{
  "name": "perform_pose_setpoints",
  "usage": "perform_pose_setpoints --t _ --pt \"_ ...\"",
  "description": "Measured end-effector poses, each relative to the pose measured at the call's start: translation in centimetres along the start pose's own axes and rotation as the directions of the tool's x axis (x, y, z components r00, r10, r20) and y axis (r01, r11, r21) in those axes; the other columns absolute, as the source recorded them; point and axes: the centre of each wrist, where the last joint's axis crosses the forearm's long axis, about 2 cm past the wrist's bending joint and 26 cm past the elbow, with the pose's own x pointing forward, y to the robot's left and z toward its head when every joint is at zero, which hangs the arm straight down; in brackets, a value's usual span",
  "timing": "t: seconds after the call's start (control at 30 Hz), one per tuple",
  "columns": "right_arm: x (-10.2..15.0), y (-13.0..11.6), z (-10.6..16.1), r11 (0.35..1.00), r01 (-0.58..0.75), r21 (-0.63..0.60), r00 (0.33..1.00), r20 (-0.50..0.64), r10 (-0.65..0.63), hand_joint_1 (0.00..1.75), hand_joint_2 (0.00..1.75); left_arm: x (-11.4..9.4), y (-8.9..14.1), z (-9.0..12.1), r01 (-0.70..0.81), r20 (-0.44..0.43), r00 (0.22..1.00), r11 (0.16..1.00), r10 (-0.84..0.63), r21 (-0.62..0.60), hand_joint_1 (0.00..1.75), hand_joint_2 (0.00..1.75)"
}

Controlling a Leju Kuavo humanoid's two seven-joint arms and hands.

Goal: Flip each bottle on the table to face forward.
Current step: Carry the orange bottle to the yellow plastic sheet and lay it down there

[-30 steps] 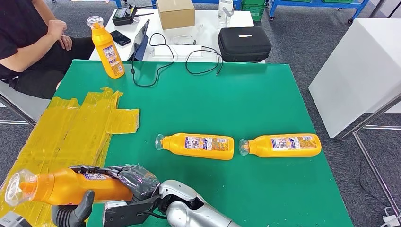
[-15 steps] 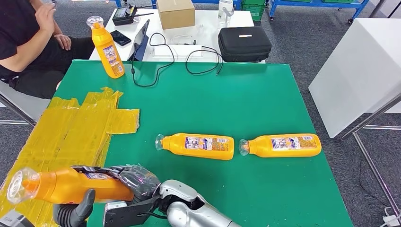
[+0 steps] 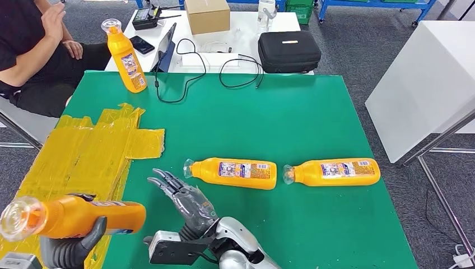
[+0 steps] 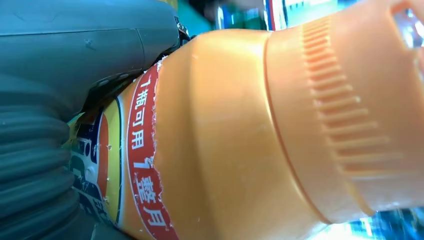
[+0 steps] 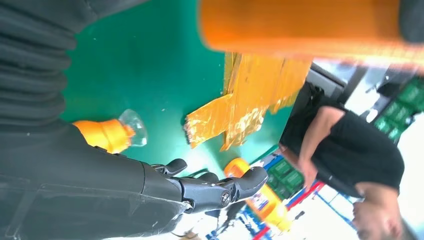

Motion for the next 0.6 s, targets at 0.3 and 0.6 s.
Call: perform_pose_setpoints --t 0.3,0.6 --pt "0.0 -0.8 1.1 0.998 0.022 -0.059 1.0 -0.009 -0.023 0.0 0.0 0.1 1.1 -0.2 0.051 0.008 0.999 0.998 -0.051 0.028 1.75 1.75" --pt "-0.1 -1.2 1.5 0.996 0.035 -0.085 0.999 -0.016 -0.036 0.0 0.0 0.1 2.1 -1.2 0.455 0.005 0.889 0.886 -0.457 0.09 1.75 1.75"
